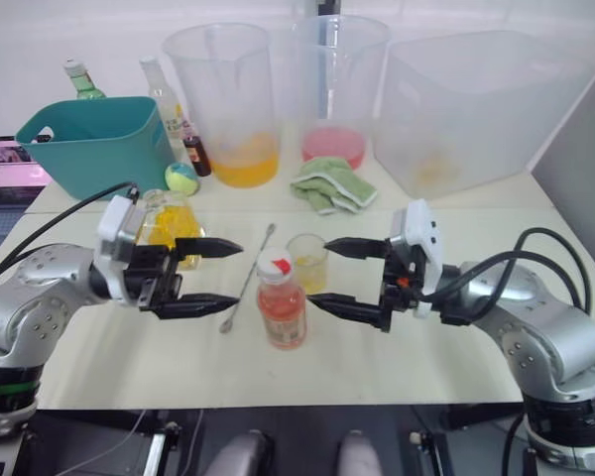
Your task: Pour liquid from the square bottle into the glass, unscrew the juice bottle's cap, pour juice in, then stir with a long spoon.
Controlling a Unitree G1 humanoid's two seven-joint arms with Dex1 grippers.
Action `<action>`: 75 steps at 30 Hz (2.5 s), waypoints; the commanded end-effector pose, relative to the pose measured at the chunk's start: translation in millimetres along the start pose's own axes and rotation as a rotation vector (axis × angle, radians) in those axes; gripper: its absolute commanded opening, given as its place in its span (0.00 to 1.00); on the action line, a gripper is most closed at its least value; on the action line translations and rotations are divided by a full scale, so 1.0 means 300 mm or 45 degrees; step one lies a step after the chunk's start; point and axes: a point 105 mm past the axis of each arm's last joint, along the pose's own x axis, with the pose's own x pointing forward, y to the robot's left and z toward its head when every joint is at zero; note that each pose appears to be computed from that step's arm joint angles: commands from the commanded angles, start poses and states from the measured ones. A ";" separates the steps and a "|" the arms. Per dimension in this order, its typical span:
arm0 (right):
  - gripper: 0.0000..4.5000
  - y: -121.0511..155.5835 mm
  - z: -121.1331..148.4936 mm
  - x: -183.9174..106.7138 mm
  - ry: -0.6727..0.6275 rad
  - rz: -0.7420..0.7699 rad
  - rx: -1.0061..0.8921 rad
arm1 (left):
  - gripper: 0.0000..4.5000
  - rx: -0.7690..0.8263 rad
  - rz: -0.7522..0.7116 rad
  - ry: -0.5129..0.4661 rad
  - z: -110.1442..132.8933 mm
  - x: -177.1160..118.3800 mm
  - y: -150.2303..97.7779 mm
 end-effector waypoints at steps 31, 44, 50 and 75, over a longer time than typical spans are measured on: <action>1.00 0.058 0.062 0.009 -0.043 -0.124 -0.038 | 0.66 0.101 -0.211 -0.064 -0.004 0.179 0.012; 1.00 0.069 0.110 0.083 -0.097 -0.131 -0.085 | 0.29 0.223 -0.185 -0.055 -0.017 0.181 0.011; 1.00 0.081 0.111 0.169 -0.091 -0.097 -0.089 | 0.29 0.236 -0.188 -0.054 -0.016 0.187 0.012; 0.37 0.058 0.099 0.182 -0.078 -0.083 -0.081 | 0.29 0.253 -0.189 -0.045 -0.009 0.186 0.008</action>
